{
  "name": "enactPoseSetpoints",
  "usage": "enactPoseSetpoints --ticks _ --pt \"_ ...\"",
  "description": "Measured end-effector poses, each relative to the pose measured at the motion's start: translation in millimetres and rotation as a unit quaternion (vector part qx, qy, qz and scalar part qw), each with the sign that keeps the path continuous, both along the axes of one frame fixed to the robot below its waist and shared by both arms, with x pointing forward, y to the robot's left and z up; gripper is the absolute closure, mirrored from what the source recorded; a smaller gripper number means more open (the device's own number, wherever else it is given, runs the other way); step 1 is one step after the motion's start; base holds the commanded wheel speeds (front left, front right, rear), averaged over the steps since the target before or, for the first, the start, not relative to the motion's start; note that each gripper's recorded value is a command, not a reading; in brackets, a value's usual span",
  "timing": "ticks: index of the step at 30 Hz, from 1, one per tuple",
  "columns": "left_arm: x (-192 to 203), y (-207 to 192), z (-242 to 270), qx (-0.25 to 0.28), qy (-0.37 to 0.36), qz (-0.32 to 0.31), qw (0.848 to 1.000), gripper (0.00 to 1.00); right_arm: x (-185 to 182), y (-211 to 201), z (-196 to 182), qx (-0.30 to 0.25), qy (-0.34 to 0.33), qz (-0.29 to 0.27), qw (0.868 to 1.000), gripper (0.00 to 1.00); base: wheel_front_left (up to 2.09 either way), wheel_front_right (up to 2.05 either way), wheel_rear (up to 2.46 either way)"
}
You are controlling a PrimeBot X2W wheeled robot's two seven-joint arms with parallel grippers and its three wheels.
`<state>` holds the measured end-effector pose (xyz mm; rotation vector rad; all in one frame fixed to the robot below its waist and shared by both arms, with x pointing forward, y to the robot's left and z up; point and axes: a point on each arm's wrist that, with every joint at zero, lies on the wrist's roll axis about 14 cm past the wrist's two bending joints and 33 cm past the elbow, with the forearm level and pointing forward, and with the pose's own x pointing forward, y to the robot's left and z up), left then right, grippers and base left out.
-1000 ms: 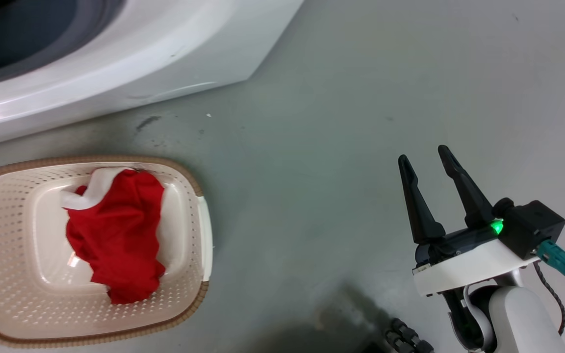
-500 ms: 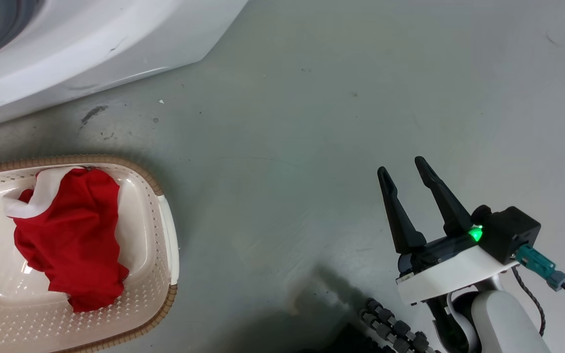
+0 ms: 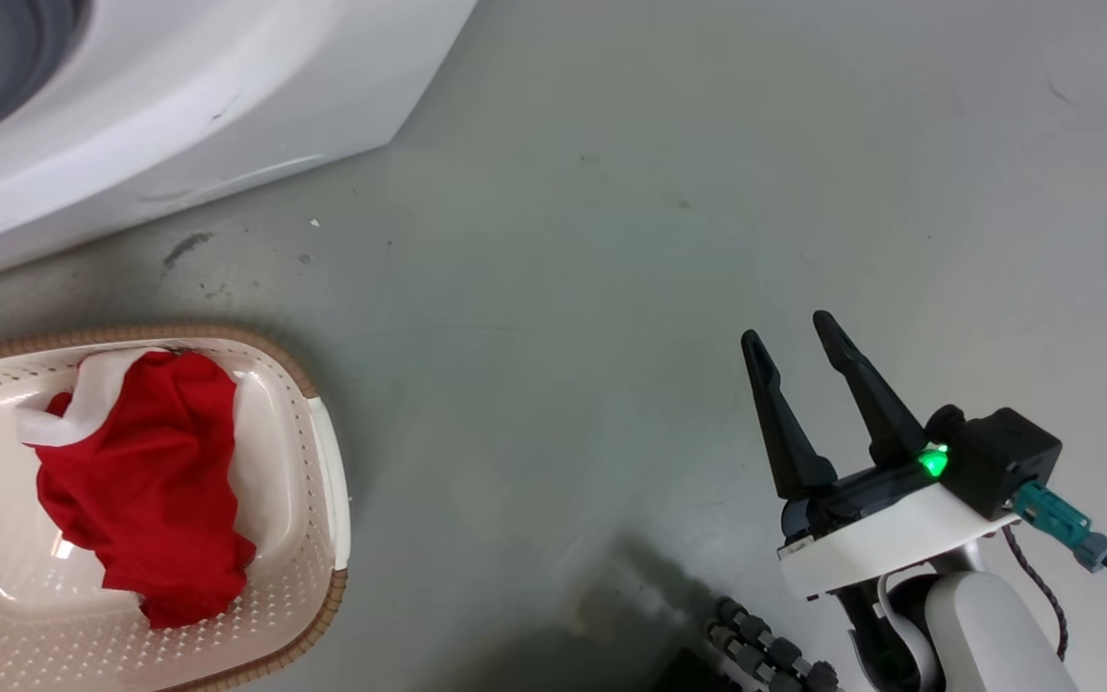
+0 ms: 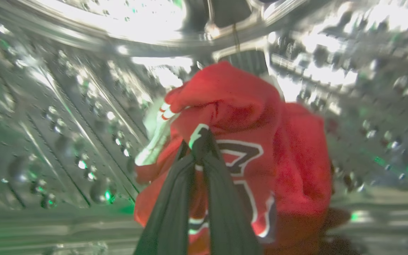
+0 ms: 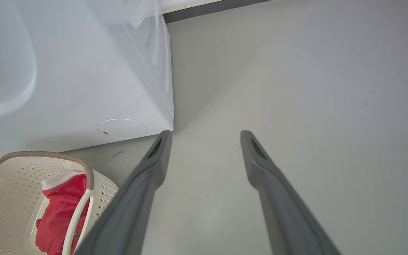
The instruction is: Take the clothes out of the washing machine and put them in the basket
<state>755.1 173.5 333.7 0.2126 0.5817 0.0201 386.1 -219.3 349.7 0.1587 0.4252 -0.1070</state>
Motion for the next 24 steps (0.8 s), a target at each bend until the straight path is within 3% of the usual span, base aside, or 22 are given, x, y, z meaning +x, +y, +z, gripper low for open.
enactPoseSetpoints --ticks 11,16,24 --pt "-4 -3 81 -0.045 -0.202 -0.001 0.978 1.0 11 -6 34 -0.008 -0.053 -0.003 0.999 0.0 0.0 0.0 0.0" --pt "-25 -10 105 -0.069 -0.25 -0.012 0.966 1.0 10 -6 59 -0.011 -0.083 -0.001 0.997 0.0 0.0 0.0 0.0" --pt "-75 -16 128 -0.1 -0.251 -0.011 0.963 1.0 -11 -4 96 -0.008 -0.119 -0.004 0.993 0.0 0.0 0.0 0.0"
